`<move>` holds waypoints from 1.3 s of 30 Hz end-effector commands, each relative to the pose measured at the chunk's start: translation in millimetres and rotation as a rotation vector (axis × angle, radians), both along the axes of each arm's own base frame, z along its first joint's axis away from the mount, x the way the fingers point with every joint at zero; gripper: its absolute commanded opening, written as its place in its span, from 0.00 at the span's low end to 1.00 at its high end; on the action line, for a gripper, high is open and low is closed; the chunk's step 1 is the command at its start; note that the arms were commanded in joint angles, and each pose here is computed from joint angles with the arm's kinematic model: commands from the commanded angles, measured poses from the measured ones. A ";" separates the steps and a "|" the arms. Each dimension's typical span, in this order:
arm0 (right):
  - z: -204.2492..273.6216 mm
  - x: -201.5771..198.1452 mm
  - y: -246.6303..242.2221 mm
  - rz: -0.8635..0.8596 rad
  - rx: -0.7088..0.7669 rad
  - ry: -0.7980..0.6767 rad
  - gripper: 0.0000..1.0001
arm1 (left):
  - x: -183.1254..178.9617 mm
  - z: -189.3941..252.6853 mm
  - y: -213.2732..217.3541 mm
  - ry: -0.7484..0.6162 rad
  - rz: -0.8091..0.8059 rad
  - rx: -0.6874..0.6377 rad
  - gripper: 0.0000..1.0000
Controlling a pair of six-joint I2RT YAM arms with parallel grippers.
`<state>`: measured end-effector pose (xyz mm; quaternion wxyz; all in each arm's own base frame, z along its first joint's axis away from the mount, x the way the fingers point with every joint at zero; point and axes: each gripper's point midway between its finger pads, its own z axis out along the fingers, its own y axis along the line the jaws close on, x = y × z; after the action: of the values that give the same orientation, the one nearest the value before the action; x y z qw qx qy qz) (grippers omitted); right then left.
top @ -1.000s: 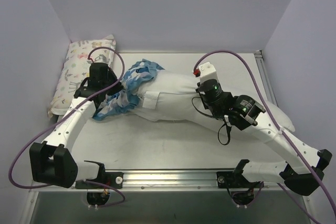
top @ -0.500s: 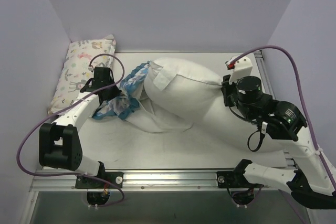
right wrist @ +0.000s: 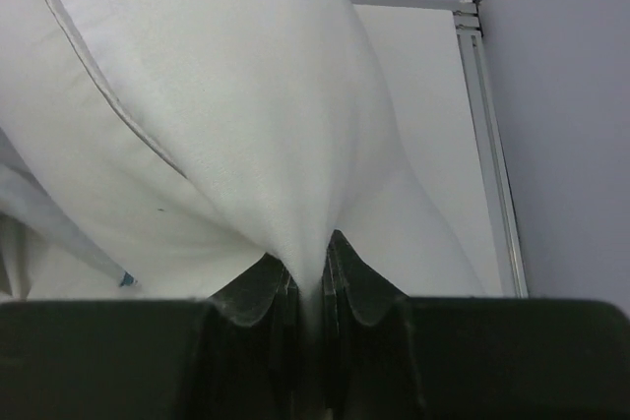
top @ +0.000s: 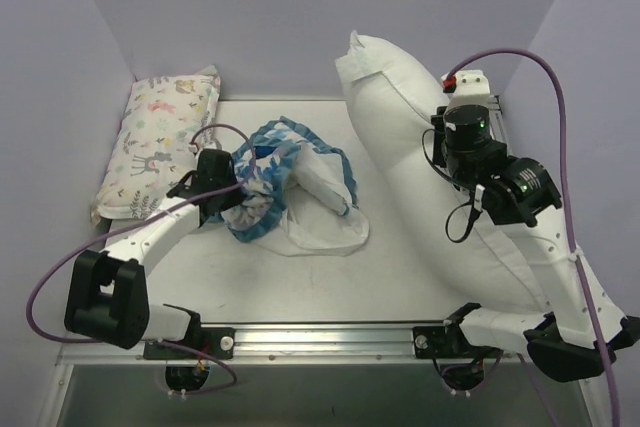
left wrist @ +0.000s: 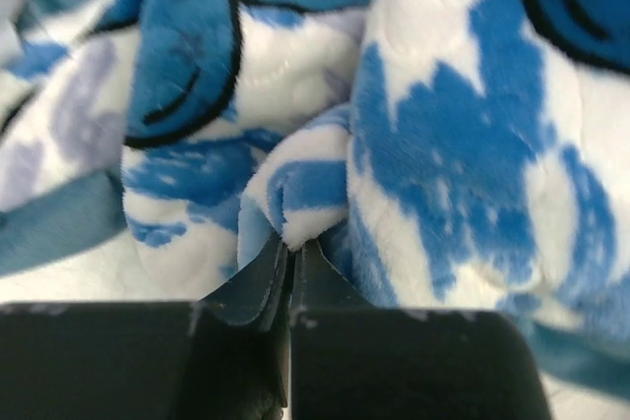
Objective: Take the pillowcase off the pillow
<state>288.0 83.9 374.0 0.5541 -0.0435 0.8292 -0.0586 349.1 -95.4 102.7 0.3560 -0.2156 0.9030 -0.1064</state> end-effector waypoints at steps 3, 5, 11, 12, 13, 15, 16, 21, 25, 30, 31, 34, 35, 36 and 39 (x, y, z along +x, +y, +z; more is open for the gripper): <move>37.2 46.0 -19.0 -0.144 0.135 -0.196 0.00 | -21.7 -4.1 -17.9 -0.050 -0.035 -0.016 0.00; 5.3 56.7 -3.1 -0.106 0.163 -0.156 0.00 | -27.7 -3.5 -20.4 -0.060 -0.046 -0.030 0.00; -89.6 80.6 44.0 -0.028 0.261 -0.068 0.00 | -50.3 -0.8 -48.9 -0.090 -0.159 -0.103 0.01; -120.2 81.4 49.0 -0.033 0.231 -0.019 0.00 | -54.6 -0.6 -53.4 -0.096 -0.174 -0.115 0.04; -130.7 81.1 58.8 -0.017 0.228 -0.004 0.00 | -59.2 2.3 -58.1 -0.114 -0.194 -0.131 0.10; -156.7 87.3 71.4 -0.004 0.241 0.033 0.00 | -67.2 7.8 -64.4 -0.133 -0.224 -0.138 0.18; -162.9 90.0 73.8 -0.005 0.249 0.045 0.00 | -71.1 6.5 -64.6 -0.130 -0.233 -0.137 0.24; -177.1 98.5 88.6 0.041 0.258 0.110 0.00 | -82.2 30.3 -62.7 -0.192 -0.261 -0.157 0.48; -159.5 89.0 106.8 0.141 0.297 0.173 0.21 | -87.7 60.3 -62.9 -0.254 -0.301 -0.166 0.67; -127.7 67.3 117.5 0.232 0.355 0.195 0.86 | -91.6 116.5 -65.3 -0.378 -0.350 -0.196 0.77; -123.4 62.1 117.8 0.242 0.367 0.201 1.00 | -92.2 123.6 -65.2 -0.394 -0.358 -0.193 0.77; -99.0 46.1 111.1 0.256 0.397 0.171 1.00 | -92.1 148.8 -65.0 -0.441 -0.373 -0.190 0.77; -88.9 39.6 107.1 0.254 0.418 0.150 1.00 | -94.2 155.1 -68.3 -0.448 -0.394 -0.203 0.77; -83.8 34.4 105.1 0.258 0.425 0.142 1.00 | -95.7 159.6 -68.6 -0.455 -0.402 -0.204 0.77; -80.1 16.4 87.8 0.221 0.435 0.123 1.00 | -100.3 176.3 -68.8 -0.493 -0.419 -0.214 0.77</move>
<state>324.7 184.2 277.0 0.4936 -0.0331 0.8513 0.1749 258.5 -161.3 255.0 0.4965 -0.0574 0.8108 -0.3046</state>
